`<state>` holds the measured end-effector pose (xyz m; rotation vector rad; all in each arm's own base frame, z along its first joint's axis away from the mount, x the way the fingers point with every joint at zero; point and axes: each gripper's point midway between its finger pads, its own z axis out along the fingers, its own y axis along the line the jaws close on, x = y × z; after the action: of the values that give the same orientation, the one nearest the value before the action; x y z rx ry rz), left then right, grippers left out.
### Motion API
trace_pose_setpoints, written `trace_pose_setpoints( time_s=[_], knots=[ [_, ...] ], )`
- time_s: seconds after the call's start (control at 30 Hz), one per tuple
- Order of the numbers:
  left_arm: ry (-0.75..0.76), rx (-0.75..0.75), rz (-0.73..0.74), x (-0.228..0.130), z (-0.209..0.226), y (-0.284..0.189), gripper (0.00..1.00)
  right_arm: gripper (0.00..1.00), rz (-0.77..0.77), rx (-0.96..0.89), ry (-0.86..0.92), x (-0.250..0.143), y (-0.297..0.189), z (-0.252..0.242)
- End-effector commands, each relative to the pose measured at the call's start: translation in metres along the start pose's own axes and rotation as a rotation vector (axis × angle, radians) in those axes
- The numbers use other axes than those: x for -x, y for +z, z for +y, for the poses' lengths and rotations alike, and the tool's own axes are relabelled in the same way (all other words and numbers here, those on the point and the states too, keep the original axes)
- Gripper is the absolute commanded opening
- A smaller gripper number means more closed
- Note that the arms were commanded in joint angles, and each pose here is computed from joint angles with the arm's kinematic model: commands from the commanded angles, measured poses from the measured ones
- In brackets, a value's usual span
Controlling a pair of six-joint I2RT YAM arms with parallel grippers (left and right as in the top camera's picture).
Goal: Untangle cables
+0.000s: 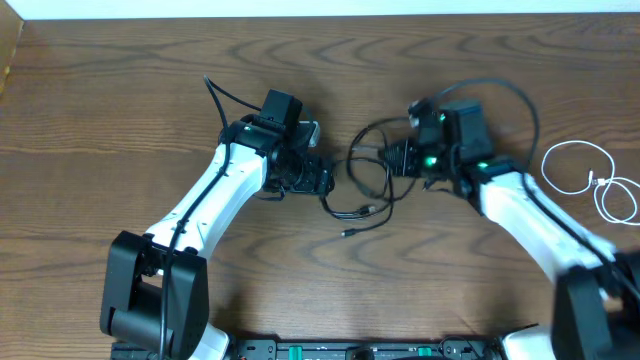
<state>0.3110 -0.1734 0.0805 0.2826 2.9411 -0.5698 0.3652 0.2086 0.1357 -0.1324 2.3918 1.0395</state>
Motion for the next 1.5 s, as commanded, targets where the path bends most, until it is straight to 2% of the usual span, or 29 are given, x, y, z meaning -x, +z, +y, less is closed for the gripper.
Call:
trace_pose_setpoints(
  time_s=[0.0, 0.17, 0.3, 0.47, 0.6, 0.77, 0.9, 1.2, 1.33, 1.47],
  knots=[
    [-0.009, -0.003, 0.019, -0.004, 0.000, 0.004, 0.84, 0.01, -0.163, 0.101, -0.184, 0.047, -0.043, 0.058],
    [-0.009, -0.003, 0.019, -0.003, 0.000, 0.004, 0.84, 0.01, -0.378, 0.189, -0.342, 0.082, -0.100, 0.115],
    [-0.009, -0.003, 0.019, -0.004, 0.000, 0.004, 0.84, 0.01, -0.498, 0.239, -0.425, 0.094, -0.136, 0.146],
    [-0.010, -0.003, 0.019, -0.003, 0.000, 0.004, 0.84, 0.01, -0.563, 0.267, -0.473, 0.095, -0.161, 0.166],
    [-0.005, -0.047, 0.022, -0.004, -0.007, 0.004, 0.84, 0.01, -0.556, 0.262, -0.467, 0.093, -0.162, 0.165],
    [0.126, -0.295, 0.000, -0.003, -0.052, -0.014, 0.87, 0.01, -0.515, 0.153, -0.380, 0.091, -0.148, 0.137],
    [0.222, -0.451, -0.057, 0.001, -0.082, -0.037, 0.91, 0.01, -0.498, 0.152, -0.372, 0.088, -0.145, 0.135],
    [0.381, -0.810, -0.153, 0.001, -0.139, -0.092, 0.89, 0.01, -0.482, 0.132, -0.379, 0.085, -0.142, 0.130],
    [0.405, -0.862, -0.166, 0.002, -0.145, -0.100, 0.89, 0.01, -0.464, 0.093, -0.353, 0.082, -0.139, 0.120],
    [0.437, -0.854, -0.207, 0.010, -0.146, -0.101, 0.78, 0.01, -0.446, 0.124, -0.362, 0.078, -0.138, 0.125]
  ],
)
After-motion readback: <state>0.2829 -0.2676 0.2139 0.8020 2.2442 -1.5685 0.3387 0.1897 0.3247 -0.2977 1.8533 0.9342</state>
